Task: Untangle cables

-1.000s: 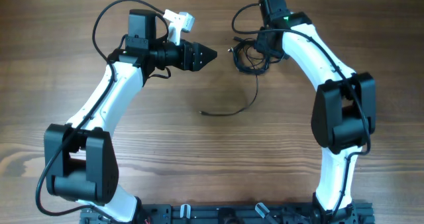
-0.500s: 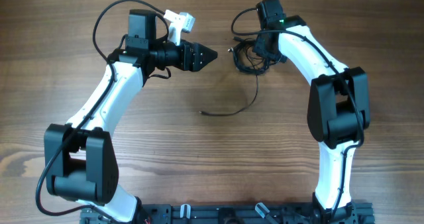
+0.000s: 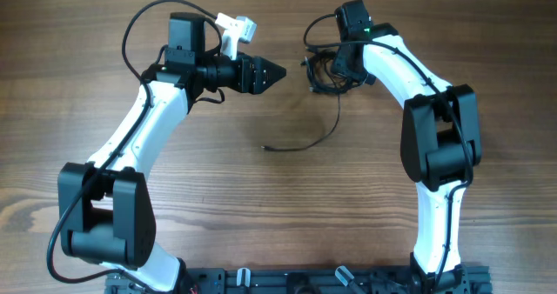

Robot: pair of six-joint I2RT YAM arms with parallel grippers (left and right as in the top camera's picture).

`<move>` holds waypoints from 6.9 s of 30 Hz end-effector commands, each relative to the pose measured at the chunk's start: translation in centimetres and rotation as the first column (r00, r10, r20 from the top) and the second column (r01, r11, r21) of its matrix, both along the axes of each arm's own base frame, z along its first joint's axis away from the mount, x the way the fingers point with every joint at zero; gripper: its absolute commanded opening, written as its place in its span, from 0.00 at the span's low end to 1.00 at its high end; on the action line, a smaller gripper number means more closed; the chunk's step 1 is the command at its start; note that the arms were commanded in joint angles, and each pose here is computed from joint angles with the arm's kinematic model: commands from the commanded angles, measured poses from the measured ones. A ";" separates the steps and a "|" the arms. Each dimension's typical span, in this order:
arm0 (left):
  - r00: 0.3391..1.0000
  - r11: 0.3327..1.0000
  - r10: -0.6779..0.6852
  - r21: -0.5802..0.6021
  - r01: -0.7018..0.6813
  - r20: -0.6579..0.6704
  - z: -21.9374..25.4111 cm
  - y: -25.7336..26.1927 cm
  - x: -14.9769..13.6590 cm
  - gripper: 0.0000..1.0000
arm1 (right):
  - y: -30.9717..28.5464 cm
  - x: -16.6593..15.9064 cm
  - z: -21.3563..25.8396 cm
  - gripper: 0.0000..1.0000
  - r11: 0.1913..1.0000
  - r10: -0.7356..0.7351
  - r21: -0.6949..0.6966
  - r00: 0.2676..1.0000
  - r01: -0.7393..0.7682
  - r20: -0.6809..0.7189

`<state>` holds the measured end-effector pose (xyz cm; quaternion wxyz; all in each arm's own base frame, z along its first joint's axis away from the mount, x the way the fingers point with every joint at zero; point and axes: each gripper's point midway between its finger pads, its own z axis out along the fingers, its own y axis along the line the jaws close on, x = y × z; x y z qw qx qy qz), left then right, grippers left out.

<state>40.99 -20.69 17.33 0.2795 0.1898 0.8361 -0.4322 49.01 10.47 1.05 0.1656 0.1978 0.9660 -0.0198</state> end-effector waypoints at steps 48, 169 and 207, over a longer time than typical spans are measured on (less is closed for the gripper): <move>1.000 1.000 -0.008 -0.012 0.008 0.005 0.4 -0.1 -0.1 0.89 | -0.9 -0.4 15.2 0.41 1.000 0.029 -0.003 0.971 -0.030 0.236; 0.947 0.904 0.318 0.288 -0.317 0.045 -3.4 4.0 3.5 0.90 | -3.1 1.1 8.8 0.49 0.991 0.116 0.058 0.987 -0.123 0.115; 0.947 0.904 0.317 0.286 -0.317 0.048 -3.3 4.0 3.5 0.91 | 0.0 -0.4 2.1 0.32 0.999 -0.028 0.042 1.000 0.028 -0.007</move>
